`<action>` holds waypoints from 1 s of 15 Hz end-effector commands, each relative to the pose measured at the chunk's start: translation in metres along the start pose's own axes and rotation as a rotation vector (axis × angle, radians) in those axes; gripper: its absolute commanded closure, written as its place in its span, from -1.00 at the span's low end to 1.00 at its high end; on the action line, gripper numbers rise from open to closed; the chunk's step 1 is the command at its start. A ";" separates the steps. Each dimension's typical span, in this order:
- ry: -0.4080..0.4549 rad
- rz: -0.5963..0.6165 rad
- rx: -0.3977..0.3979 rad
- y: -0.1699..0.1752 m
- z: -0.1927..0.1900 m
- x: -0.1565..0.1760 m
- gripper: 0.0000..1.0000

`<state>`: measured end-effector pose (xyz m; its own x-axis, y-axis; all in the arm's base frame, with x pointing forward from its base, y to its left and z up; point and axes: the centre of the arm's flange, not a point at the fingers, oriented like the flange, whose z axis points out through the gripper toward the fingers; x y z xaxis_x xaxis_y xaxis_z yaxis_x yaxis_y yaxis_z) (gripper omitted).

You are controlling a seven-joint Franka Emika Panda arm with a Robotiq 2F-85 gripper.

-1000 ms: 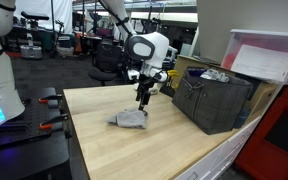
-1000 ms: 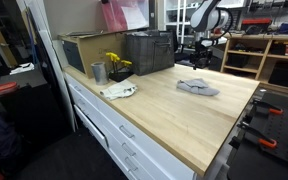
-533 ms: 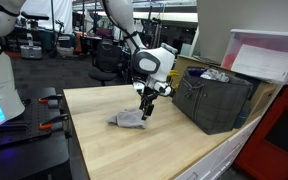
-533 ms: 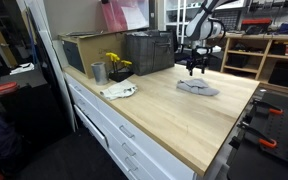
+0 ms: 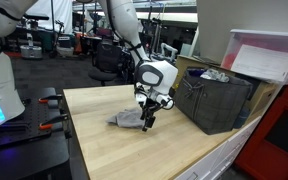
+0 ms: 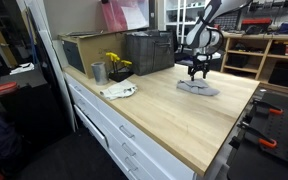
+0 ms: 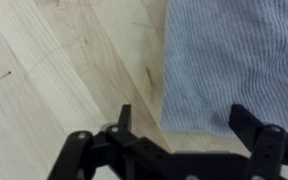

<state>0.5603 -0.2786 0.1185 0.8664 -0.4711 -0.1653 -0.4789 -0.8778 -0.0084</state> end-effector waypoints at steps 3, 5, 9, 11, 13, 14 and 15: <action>-0.019 0.001 0.051 0.000 -0.035 0.007 -1.00; -0.049 0.005 0.064 -0.004 -0.036 0.008 -1.00; -0.163 0.036 0.101 -0.014 -0.030 -0.013 -1.00; -0.217 0.049 0.134 -0.019 -0.023 -0.024 -1.00; -0.262 0.062 0.159 -0.025 -0.015 -0.033 -1.00; -0.277 0.066 0.174 -0.028 -0.013 -0.037 -1.00; -0.291 0.072 0.183 -0.030 -0.010 -0.041 -1.00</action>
<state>0.5545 -0.2468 0.1272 0.7901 -0.4599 -0.4052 -0.5466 -0.8278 -0.1262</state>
